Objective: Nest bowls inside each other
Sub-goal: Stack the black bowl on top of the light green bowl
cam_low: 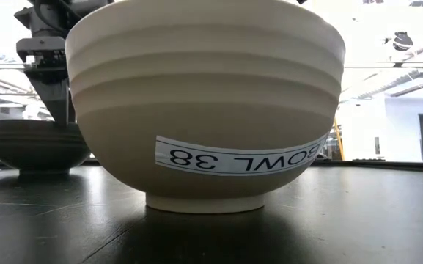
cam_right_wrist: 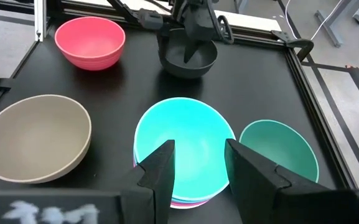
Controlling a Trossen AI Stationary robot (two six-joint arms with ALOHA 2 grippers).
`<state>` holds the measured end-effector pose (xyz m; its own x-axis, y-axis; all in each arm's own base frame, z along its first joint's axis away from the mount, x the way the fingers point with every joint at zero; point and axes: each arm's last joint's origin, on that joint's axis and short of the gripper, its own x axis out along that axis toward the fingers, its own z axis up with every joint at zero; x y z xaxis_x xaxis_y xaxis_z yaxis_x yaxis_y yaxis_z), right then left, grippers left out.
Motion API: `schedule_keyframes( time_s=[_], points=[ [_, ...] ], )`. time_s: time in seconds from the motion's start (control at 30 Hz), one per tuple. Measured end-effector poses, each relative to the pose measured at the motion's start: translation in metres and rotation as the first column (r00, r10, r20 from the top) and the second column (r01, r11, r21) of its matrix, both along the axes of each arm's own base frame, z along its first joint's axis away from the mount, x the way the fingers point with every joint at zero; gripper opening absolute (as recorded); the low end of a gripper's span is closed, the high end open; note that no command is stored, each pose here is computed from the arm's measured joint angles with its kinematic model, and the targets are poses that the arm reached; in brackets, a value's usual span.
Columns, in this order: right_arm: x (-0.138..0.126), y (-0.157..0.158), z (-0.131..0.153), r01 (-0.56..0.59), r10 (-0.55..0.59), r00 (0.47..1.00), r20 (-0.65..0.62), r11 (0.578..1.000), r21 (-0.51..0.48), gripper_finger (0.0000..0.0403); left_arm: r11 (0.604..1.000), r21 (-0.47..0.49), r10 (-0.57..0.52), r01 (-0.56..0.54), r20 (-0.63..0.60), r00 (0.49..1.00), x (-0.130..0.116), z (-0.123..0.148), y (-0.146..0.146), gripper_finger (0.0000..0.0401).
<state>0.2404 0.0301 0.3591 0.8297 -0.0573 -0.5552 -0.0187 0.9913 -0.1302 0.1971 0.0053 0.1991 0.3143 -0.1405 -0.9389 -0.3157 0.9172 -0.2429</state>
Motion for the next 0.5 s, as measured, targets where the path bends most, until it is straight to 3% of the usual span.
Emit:
schedule_keyframes(
  time_s=[0.3, 0.5],
  points=[
    [0.0, 0.0, 0.0, 0.0, 0.0, 1.0, -0.003, 1.0, -0.001, 0.013, 1.0, 0.002, 0.006, -0.006, 0.02, 1.0, 0.005, -0.018, 0.001, 0.0274],
    [0.0, 0.0, 0.0, -0.001, 0.001, 1.0, -0.001, 1.0, -0.002, 0.013, 1.0, 0.005, 0.012, -0.012, 0.022, 1.0, 0.004, -0.019, 0.002, 0.0189]
  ],
)
